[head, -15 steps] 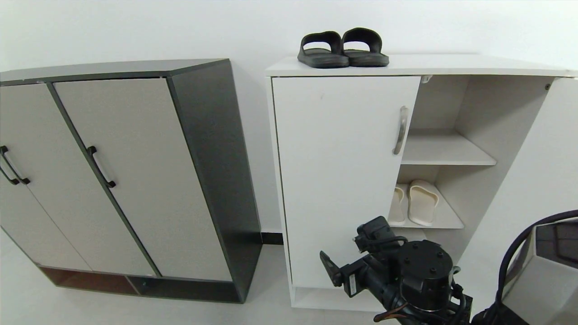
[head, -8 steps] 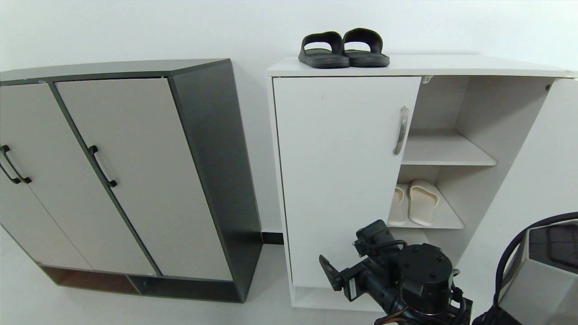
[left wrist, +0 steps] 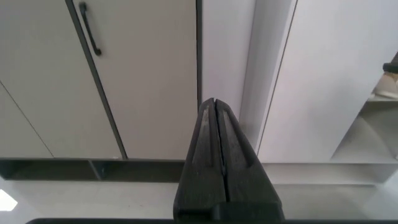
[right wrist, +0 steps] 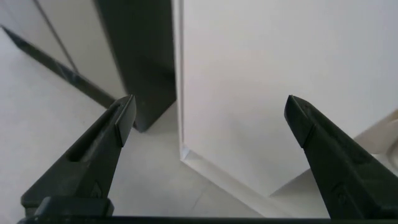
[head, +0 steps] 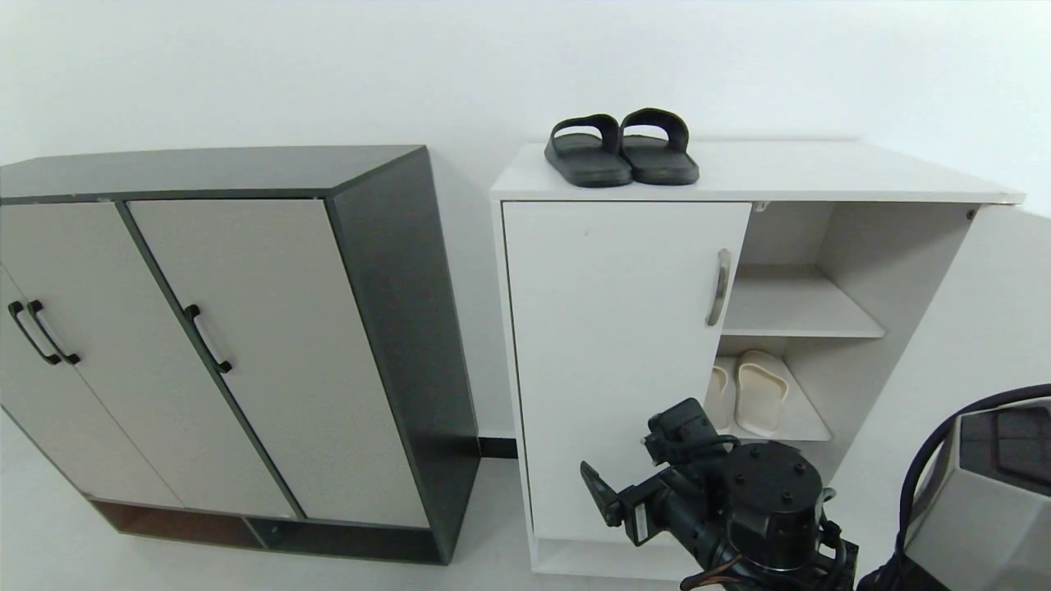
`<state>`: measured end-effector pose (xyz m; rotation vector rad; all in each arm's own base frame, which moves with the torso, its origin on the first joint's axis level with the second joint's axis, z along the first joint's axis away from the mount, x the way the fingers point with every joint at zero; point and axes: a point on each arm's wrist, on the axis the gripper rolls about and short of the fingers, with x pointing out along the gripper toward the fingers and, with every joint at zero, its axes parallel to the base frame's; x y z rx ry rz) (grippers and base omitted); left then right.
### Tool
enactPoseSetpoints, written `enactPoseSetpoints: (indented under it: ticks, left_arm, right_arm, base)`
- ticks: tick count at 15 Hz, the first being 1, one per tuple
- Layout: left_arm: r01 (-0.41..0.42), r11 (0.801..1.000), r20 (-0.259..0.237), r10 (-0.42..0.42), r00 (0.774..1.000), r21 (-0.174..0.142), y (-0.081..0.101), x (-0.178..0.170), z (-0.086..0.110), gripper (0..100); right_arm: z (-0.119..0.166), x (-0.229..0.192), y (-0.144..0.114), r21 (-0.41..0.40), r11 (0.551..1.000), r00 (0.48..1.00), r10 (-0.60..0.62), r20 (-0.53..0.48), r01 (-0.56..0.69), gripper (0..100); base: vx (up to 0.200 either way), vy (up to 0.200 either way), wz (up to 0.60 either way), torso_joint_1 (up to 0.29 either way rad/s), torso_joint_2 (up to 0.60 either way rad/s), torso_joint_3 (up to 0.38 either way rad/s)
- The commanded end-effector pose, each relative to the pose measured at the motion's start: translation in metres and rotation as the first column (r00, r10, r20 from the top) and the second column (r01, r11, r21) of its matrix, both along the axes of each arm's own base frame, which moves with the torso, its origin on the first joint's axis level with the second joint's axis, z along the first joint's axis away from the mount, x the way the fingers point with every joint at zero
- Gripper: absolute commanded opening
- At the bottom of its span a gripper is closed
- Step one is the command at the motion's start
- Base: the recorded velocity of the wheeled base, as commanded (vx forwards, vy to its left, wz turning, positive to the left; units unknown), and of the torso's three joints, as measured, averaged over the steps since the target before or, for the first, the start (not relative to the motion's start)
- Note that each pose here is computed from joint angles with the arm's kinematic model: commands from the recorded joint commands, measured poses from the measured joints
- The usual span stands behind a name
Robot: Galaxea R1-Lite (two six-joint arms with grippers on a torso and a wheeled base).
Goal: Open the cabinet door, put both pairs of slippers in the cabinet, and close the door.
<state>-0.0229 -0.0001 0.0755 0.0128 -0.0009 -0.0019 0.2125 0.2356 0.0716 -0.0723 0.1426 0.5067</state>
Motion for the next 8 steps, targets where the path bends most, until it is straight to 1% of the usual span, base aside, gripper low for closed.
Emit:
enactPoseSetpoints:
  ticks: [1, 8]
  left_arm:
    - [0.000, 1.000, -0.001, 0.000, 1.000, 0.000, 0.0000, 0.0001, 0.0000, 0]
    - [0.000, 1.000, -0.001, 0.000, 1.000, 0.000, 0.0000, 0.0001, 0.0000, 0]
  right_arm:
    - [0.0014, 0.0004, 0.0008, 0.008, 1.000, 1.000, 0.000, 0.008, 0.000, 100]
    - [0.0026, 0.0006, 0.0009, 0.018, 1.000, 1.000, 0.000, 0.016, 0.000, 100]
  base:
    - [0.000, 0.000, 0.00, 0.139, -0.48, -0.339]
    - [0.000, 0.000, 0.00, 0.157, -0.47, -0.320]
